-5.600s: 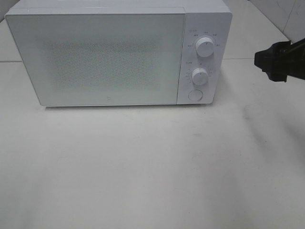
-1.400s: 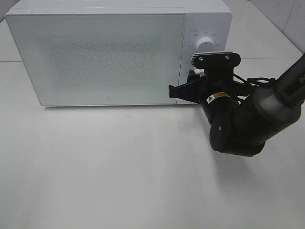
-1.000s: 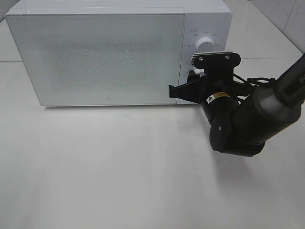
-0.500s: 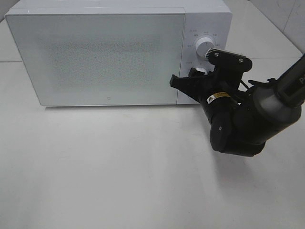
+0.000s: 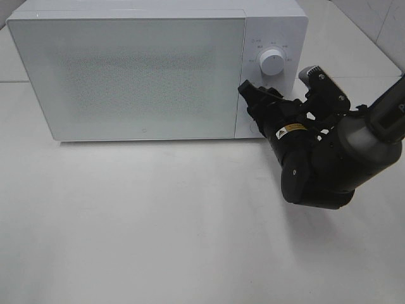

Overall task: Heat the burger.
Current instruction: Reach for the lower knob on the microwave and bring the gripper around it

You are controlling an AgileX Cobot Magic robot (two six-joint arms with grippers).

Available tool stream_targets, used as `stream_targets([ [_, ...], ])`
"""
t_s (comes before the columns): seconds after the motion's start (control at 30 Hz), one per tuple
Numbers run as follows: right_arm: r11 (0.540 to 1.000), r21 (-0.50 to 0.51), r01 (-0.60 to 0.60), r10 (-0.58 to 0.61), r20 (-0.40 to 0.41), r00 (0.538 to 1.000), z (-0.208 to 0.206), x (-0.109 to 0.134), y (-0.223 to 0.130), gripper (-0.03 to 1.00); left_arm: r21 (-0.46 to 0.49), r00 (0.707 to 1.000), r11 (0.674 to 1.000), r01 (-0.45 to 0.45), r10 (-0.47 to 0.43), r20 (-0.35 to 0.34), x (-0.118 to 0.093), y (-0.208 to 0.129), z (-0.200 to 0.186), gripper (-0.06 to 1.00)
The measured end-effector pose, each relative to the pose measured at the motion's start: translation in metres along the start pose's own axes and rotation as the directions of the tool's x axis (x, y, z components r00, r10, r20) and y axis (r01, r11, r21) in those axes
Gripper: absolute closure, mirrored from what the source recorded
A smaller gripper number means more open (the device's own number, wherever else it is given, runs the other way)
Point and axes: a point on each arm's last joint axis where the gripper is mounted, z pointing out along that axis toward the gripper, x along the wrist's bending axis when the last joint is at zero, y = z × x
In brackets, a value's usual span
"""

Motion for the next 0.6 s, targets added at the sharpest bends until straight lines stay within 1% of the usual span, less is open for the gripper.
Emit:
stream_targets([
  [0.07,1.0,0.0,-0.016,0.016,0.0,1.0,0.0,0.0,0.0,0.53,0.0,1.0,1.0,0.0,0.0,0.0,0.0,0.0,0.0,-0.05],
  [0.1,0.998,0.0,-0.055,0.055,0.0,0.998,0.0,0.0,0.0,0.53,0.0,1.0,1.0,0.0,0.0,0.0,0.0,0.0,0.0,-0.05],
  [0.13,0.998,0.0,-0.055,0.055,0.0,0.998,0.0,0.0,0.0,0.53,0.0,1.0,1.0,0.0,0.0,0.0,0.0,0.0,0.0,-0.05],
  [0.17,0.996,-0.001,-0.092,0.092,0.001,0.996,0.0001,-0.0003,-0.0001,0.53,0.0,1.0,1.0,0.0,0.0,0.0,0.0,0.0,0.0,-0.05],
  [0.23,0.994,-0.001,-0.11,0.11,0.001,0.994,0.0001,-0.0005,-0.0003,0.53,0.0,1.0,1.0,0.0,0.0,0.0,0.0,0.0,0.0,-0.05],
  [0.27,0.987,-0.004,-0.163,0.163,0.0,0.987,0.0001,-0.0006,-0.0003,0.53,0.0,1.0,1.0,0.0,0.0,0.0,0.0,0.0,0.0,-0.05],
  [0.3,0.987,-0.004,-0.163,0.163,0.0,0.987,0.0001,-0.0006,-0.0003,0.53,0.0,1.0,1.0,0.0,0.0,0.0,0.0,0.0,0.0,-0.05],
  [0.33,0.981,-0.004,-0.194,0.194,0.0,0.981,0.0001,-0.0006,-0.0003,0.53,0.0,1.0,1.0,0.0,0.0,0.0,0.0,0.0,0.0,-0.05],
  [0.37,0.967,-0.004,-0.253,0.253,0.001,0.967,0.0,-0.001,-0.0003,0.53,0.0,1.0,1.0,0.0,0.0,0.0,0.0,0.0,0.0,-0.05],
  [0.47,0.958,-0.004,-0.287,0.287,0.002,0.958,-0.0002,-0.0012,-0.0003,0.53,0.0,1.0,1.0,0.0,0.0,0.0,0.0,0.0,0.0,-0.05],
  [0.53,0.917,-0.004,-0.4,0.4,0.002,0.917,-0.0004,-0.0014,-0.0004,0.53,0.0,1.0,1.0,0.0,0.0,0.0,0.0,0.0,0.0,-0.05],
  [0.57,0.917,-0.004,-0.4,0.4,0.002,0.917,-0.0004,-0.0014,-0.0004,0.53,0.0,1.0,1.0,0.0,0.0,0.0,0.0,0.0,0.0,-0.05],
  [0.6,0.906,-0.004,-0.423,0.423,0.002,0.906,-0.0004,-0.0014,-0.0004,0.53,0.0,1.0,1.0,0.0,0.0,0.0,0.0,0.0,0.0,-0.05],
])
